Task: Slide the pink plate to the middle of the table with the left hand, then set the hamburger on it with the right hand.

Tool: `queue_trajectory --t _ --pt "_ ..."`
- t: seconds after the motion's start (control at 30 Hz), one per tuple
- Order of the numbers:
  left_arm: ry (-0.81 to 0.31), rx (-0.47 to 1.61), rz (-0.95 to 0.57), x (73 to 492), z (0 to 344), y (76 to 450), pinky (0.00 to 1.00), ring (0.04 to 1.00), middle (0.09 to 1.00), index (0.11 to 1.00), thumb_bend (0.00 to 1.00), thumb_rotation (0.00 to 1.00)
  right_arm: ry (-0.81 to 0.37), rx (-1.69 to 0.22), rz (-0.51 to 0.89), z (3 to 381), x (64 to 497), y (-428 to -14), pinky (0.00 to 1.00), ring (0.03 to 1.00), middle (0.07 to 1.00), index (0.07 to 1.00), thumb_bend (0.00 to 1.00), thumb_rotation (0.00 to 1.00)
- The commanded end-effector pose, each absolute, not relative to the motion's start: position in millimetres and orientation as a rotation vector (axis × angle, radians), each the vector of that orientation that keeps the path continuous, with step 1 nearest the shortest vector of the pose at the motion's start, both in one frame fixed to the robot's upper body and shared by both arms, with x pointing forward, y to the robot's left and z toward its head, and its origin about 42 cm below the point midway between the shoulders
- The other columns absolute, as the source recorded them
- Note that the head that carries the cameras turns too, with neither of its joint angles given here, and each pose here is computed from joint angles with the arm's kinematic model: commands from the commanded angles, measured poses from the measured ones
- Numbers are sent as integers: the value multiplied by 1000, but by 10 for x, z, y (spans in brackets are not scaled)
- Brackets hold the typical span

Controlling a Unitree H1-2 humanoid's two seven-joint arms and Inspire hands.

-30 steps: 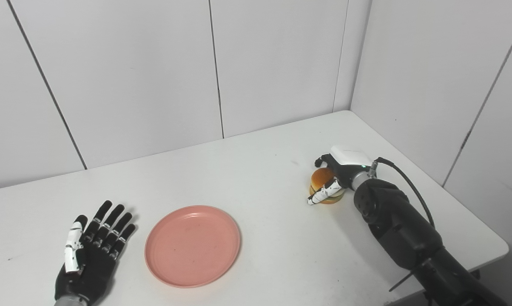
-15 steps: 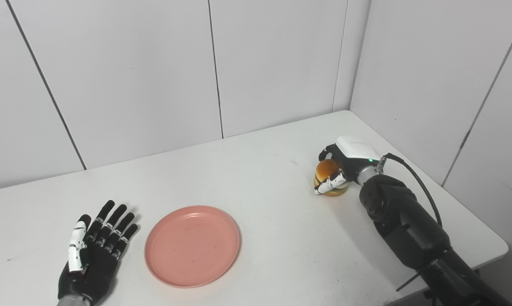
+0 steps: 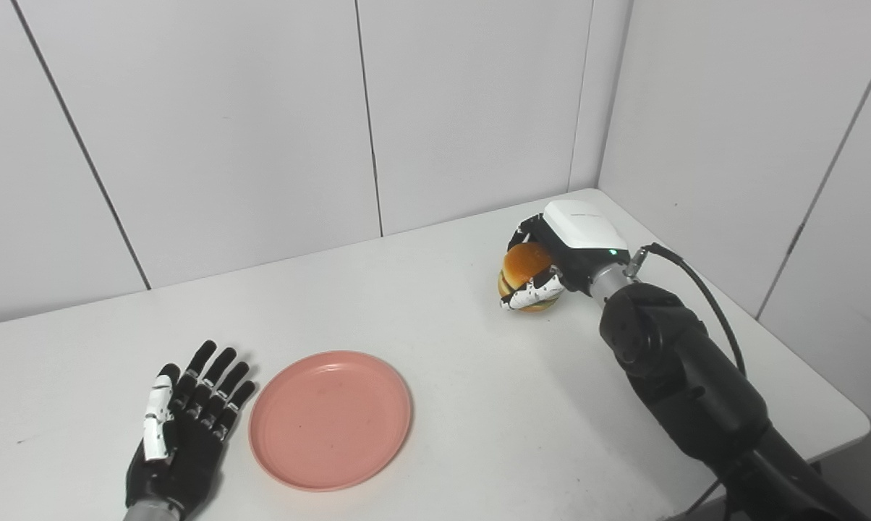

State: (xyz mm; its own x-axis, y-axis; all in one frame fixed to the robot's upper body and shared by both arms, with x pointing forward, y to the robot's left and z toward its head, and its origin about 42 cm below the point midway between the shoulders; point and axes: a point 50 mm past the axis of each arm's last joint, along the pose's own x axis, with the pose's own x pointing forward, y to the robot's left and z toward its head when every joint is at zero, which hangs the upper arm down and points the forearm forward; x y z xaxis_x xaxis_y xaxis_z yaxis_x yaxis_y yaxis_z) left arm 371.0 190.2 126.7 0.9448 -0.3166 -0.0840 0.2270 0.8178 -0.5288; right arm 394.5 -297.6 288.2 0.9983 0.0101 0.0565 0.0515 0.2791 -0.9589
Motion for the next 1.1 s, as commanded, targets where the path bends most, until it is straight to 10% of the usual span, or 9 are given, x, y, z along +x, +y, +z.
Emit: queue_trajectory --t 0.0,1.07 --pt "190 -522 -292 3690 1266 1821 913 912 916 907 348 1000 -195 -1303 -38 3228 3979 -2820 297 374 444 514 515 170" --pt "193 -490 -277 3720 1385 1344 875 880 884 884 369 1000 -311 -1212 420 2718 4033 -1308 263 346 426 543 520 69"
